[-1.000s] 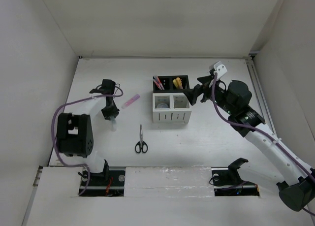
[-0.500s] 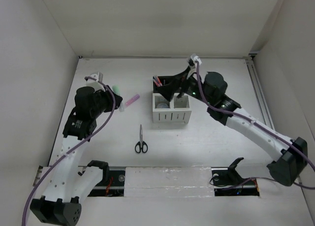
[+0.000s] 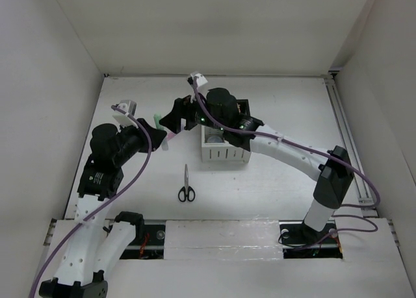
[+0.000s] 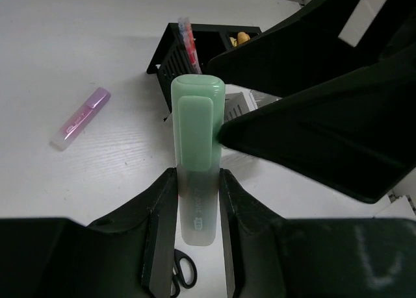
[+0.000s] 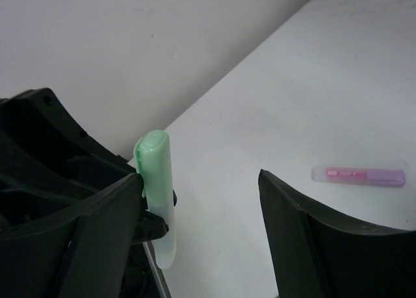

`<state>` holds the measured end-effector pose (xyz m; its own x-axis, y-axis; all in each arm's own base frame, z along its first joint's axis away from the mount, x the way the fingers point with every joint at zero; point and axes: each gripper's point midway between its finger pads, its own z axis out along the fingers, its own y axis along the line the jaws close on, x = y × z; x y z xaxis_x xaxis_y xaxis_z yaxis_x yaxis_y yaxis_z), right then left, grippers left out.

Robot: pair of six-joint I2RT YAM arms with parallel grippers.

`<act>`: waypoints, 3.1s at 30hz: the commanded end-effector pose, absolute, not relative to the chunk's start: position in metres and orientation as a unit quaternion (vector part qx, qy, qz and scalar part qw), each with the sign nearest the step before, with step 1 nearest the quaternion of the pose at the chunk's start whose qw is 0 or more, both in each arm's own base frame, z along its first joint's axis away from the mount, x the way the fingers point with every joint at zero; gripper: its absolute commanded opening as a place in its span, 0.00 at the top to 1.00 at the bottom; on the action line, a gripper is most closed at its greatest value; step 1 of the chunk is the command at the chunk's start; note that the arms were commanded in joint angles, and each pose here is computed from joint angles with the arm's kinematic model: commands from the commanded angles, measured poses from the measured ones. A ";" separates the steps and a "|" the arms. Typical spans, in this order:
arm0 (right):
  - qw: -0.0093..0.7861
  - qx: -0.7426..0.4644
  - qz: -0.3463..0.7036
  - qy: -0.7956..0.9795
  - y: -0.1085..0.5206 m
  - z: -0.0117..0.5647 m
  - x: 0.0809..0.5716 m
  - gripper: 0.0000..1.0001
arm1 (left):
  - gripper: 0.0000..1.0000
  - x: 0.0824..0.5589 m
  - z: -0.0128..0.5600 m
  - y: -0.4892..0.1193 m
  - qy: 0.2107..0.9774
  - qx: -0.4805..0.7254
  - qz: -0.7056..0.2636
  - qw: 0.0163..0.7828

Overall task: Sort the stationery into containers
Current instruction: Pick up the stationery from the center of the board, then place the stationery in the storage box.

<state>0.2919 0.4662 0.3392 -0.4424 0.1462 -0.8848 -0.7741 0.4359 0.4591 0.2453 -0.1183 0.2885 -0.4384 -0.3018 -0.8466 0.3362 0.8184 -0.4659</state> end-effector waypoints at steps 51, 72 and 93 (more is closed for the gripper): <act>0.604 -0.254 0.464 0.596 0.423 0.390 0.344 1.00 | 0.00 0.251 0.288 -0.109 0.788 -0.003 -0.281 0.549; 0.691 -0.341 0.354 0.530 0.245 0.297 0.450 1.00 | 0.00 0.261 0.274 -0.106 0.807 -0.022 -0.266 0.527; 0.694 -0.312 0.372 0.532 0.231 0.268 0.438 0.00 | 0.00 0.263 0.272 -0.101 0.810 -0.032 -0.254 0.528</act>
<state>0.4543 0.2311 0.2210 0.0219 0.1248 -0.9919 -0.8337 0.5499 0.0507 0.2595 -0.1034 0.2634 -0.4691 -0.3119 -0.8262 0.2215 0.8641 -0.4519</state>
